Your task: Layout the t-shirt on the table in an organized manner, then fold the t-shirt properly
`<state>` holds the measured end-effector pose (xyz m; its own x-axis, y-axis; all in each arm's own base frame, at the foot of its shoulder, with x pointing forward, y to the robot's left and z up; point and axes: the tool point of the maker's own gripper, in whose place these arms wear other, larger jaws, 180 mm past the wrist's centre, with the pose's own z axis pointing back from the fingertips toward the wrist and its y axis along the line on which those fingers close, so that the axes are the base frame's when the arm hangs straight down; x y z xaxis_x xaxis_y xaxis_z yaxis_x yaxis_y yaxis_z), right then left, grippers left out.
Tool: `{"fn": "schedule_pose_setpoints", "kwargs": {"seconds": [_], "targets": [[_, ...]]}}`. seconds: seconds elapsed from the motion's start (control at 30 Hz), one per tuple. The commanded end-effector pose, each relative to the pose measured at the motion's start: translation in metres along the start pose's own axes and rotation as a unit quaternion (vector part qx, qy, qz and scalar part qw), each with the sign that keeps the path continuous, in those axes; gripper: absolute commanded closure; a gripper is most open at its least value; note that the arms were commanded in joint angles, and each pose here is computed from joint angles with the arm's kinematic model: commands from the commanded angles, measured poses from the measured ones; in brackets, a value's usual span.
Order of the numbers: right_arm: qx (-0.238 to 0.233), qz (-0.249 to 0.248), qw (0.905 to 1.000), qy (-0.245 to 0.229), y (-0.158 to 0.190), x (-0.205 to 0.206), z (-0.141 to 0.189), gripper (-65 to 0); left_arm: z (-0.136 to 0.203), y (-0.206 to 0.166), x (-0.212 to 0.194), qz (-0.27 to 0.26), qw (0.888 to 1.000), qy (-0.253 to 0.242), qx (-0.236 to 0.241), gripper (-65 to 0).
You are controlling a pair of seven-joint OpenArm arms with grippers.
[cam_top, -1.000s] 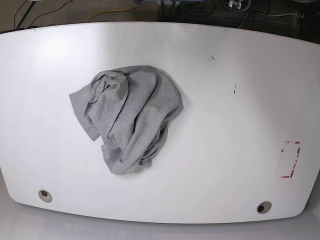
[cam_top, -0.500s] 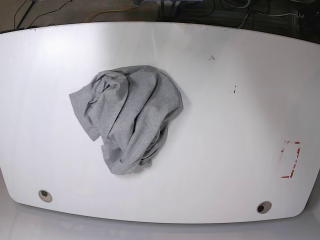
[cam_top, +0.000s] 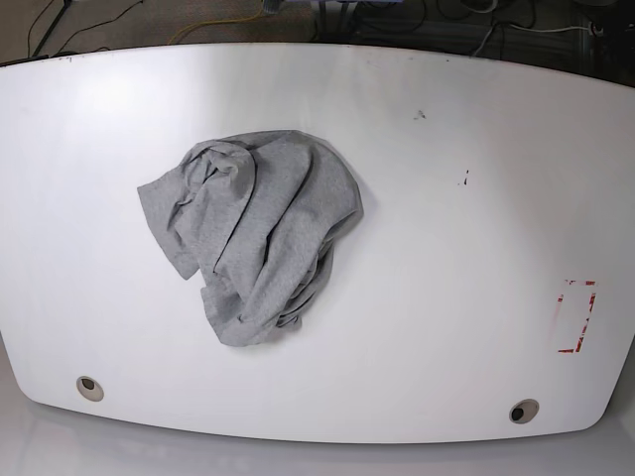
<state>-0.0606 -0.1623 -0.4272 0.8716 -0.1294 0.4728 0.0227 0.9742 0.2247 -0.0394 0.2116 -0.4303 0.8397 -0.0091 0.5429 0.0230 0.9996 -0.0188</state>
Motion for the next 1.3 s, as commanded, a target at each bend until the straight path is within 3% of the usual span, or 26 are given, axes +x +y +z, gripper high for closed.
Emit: {"fn": "schedule_pose_setpoints", "kwargs": {"seconds": [0.0,0.67,0.97,1.27], "targets": [[0.001,0.006,1.0000,-0.008,0.002,0.006,0.015,-10.0,0.017,0.001,0.013,0.002,1.000,-0.018,-0.007,0.0],[0.021,0.047,0.9933,-0.103,0.024,0.085,0.024,-10.0,0.047,-0.011,0.088,-0.032,0.994,-0.106,-0.023,0.0],[0.026,0.058,0.9851,-0.160,0.025,0.123,0.006,-10.0,0.025,-0.010,0.129,-0.037,0.984,-0.171,-0.019,0.0],[0.030,0.072,0.9708,-0.227,0.027,0.171,-0.009,-10.6,0.001,-0.010,0.179,-0.046,0.971,-0.232,-0.019,0.0]]}}
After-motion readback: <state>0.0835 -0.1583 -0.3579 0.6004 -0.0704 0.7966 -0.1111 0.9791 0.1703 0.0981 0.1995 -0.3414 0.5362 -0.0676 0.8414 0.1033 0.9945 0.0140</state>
